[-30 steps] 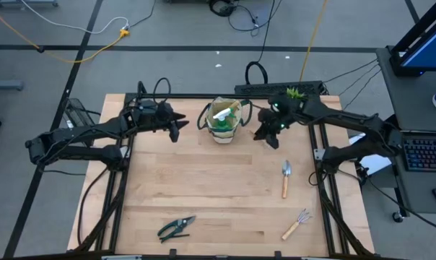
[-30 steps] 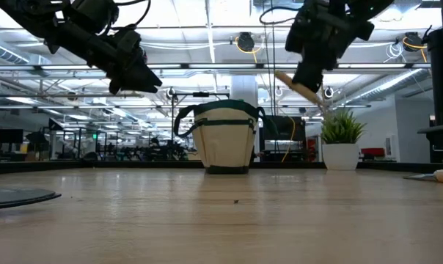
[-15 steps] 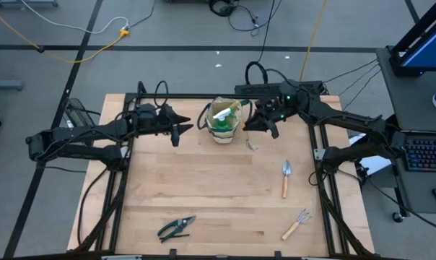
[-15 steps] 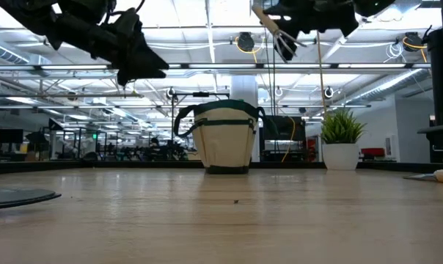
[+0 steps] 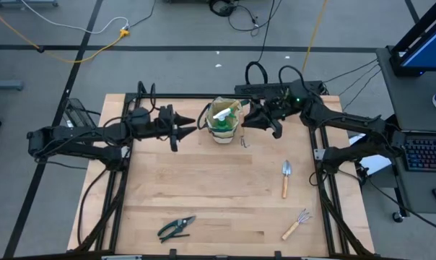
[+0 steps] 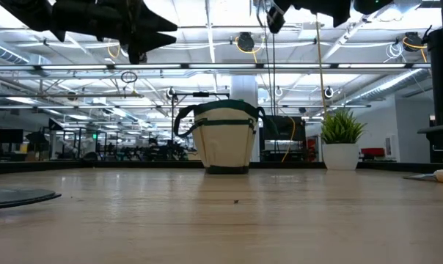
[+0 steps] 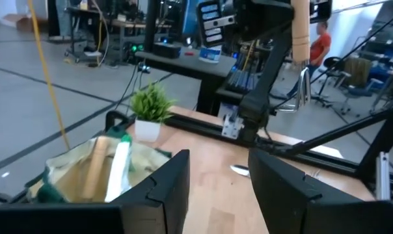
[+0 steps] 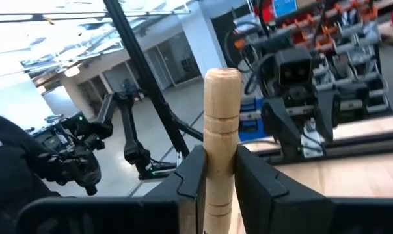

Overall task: Pick & Place Garden tools in Gardening bag
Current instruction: Put the top brown hand rake into the gardening bag

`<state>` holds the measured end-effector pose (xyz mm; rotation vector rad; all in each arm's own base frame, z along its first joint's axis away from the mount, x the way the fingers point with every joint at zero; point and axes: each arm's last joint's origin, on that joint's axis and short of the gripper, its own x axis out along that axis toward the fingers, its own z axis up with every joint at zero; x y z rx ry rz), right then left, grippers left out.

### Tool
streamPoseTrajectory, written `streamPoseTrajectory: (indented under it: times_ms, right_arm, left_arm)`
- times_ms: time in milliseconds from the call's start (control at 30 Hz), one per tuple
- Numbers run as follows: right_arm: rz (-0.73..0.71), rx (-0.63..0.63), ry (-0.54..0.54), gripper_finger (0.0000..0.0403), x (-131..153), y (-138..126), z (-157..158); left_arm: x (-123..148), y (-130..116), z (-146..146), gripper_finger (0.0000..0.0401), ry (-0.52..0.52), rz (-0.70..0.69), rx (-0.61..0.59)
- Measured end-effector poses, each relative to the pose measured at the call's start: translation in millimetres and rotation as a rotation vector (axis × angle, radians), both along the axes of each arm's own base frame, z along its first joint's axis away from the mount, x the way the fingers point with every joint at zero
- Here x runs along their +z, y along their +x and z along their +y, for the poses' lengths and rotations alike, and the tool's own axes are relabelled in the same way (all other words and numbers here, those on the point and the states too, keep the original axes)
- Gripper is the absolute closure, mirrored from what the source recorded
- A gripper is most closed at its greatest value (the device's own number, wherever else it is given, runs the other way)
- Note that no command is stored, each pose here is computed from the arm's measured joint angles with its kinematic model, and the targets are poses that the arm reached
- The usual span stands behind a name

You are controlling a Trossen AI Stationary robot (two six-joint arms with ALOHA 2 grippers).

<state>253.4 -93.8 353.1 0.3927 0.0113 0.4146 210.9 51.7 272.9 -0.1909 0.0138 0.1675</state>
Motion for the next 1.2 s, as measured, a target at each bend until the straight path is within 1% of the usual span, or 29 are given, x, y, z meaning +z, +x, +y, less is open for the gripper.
streamPoseTrajectory:
  times_ms: [200, 333, 567, 733, 933, 1100, 1200]
  right_arm:
    - [-0.061, 0.023, -0.029, 0.0349, 5.6, 1.1, 5.2]
    - [-0.082, 0.069, -0.048, 0.0349, 7.3, 2.0, 10.9]
    - [-0.092, 0.062, -0.063, 0.0349, 7.5, 2.8, 12.4]
    - [-0.085, -0.03, -0.059, 0.0349, 4.0, 7.2, 8.5]
    - [-0.041, -0.162, -0.08, 0.0349, -11.0, 21.6, 3.4]
    - [-0.01, -0.235, -0.111, 0.0349, -24.7, 34.7, 1.4]
    - [-0.003, -0.256, -0.124, 0.0349, -32.0, 43.0, 2.6]
  left_arm:
    - [0.2, 1.0, -4.2, 0.024, 0.0, -0.002, -0.017]
    - [0.2, 1.5, -6.6, 0.024, 0.0, -0.002, -0.024]
    - [0.3, 1.7, -7.3, 0.024, 0.0, -0.003, -0.026]
    - [0.5, 1.7, -7.3, 0.024, -0.002, -0.006, -0.023]
    - [4.6, 2.2, -8.7, 0.024, 0.008, -0.046, 0.023]
    - [8.4, 2.6, -11.2, 0.024, 0.014, -0.085, 0.029]
    - [9.4, 2.8, -12.4, 0.024, 0.002, -0.097, 0.025]
